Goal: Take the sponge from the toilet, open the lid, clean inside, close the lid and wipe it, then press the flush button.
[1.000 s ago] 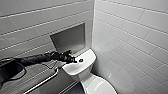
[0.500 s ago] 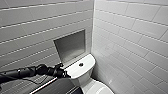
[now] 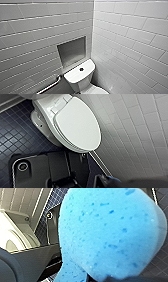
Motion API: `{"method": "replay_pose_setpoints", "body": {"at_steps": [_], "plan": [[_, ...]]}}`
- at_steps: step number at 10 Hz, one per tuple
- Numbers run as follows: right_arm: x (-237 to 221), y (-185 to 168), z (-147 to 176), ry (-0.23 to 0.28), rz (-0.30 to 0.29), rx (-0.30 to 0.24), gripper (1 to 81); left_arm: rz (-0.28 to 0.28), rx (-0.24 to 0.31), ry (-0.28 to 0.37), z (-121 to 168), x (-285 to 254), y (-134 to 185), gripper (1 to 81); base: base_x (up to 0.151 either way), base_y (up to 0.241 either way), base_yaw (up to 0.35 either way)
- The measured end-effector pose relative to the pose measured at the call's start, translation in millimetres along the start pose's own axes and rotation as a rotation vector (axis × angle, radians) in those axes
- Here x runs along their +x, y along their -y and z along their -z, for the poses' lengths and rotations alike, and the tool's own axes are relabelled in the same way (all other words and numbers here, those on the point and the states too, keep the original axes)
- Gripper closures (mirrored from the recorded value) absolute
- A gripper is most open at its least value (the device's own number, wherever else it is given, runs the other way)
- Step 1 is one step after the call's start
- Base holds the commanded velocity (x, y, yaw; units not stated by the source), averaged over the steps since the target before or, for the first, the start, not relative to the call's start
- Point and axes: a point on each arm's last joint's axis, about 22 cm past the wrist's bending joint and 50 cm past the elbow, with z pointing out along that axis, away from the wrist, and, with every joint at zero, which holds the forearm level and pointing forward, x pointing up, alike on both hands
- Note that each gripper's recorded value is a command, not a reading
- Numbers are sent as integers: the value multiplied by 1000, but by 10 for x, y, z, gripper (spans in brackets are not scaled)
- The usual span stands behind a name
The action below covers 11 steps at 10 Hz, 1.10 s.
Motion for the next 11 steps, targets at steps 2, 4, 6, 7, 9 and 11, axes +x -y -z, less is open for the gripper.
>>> {"method": "replay_pose_setpoints", "body": {"at_steps": [2,4,6,7,9,11], "plan": [[51,95,-70,-25,16,7,811,35,-8,16,-238,-730,167,811,0,0,0],[87,24,-56,-47,33,-9,811,57,7,1,-479,-1274,408,811,0,0,0],[169,84,-89,-72,48,-3,811,69,38,-29,-729,-1625,698,811,0,0,0],[154,112,-123,-72,47,-4,811,81,52,-46,-845,-1760,838,811,0,0,0],[166,57,-161,-78,25,-25,811,119,61,-72,-1113,-2047,1009,811,0,0,0],[171,8,-187,-82,5,-43,811,153,100,-111,-1272,-2200,1275,811,0,0,0]]}}
